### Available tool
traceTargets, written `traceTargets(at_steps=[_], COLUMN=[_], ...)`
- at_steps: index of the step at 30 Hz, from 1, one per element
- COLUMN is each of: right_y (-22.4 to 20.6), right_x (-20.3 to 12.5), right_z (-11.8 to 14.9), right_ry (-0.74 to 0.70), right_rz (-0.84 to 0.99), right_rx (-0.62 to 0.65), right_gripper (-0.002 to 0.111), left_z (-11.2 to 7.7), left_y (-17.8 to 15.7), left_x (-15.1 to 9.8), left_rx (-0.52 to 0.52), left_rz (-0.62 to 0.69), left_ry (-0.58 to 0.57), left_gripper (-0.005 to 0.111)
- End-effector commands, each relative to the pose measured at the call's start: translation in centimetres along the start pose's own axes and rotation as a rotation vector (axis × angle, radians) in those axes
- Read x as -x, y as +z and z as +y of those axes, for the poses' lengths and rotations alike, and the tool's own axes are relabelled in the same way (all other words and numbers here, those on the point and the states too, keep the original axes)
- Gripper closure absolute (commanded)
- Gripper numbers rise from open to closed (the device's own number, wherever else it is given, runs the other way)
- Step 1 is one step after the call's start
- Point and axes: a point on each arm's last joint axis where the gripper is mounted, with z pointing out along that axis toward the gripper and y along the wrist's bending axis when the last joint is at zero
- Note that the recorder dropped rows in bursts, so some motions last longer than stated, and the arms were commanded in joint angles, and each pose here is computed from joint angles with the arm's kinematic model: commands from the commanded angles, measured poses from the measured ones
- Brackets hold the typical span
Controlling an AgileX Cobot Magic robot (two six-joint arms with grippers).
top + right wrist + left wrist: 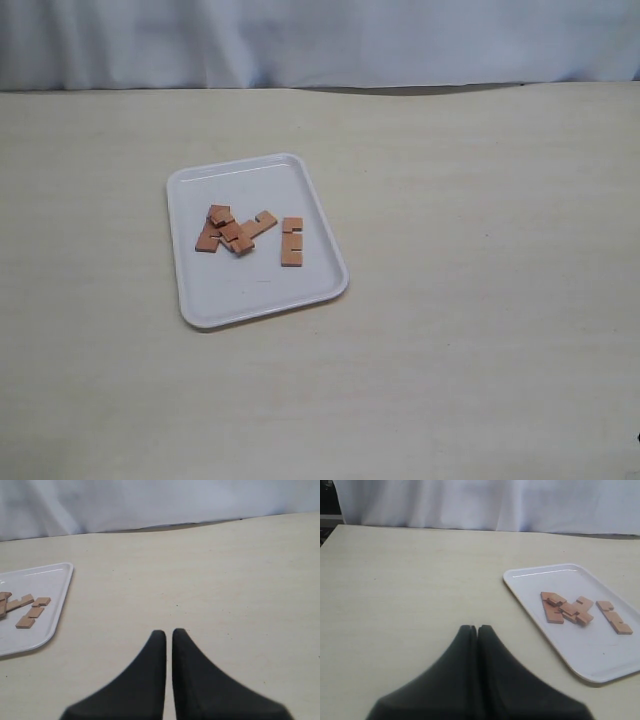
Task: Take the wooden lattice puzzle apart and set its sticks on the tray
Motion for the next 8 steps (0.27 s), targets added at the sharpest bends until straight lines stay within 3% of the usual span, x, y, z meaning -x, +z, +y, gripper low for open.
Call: traceTargets(at_steps=[1, 8], right_y=[0.09, 0.09], right_x=[-0.03, -0.03], right_z=[-0.07, -0.07], right_ry=[0.002, 0.002], right_rz=[-0.001, -0.001], right_rx=[-0.008, -0.008], right_gripper=[0.104, 0.104], left_z=[0.02, 0.02], left_y=[0.03, 0.03], left_x=[-0.04, 0.0], left_rx=[0.003, 0.003], left_rz=[-0.005, -0.009], left_ry=[0.001, 0.001], left_gripper=[0.107, 0.107])
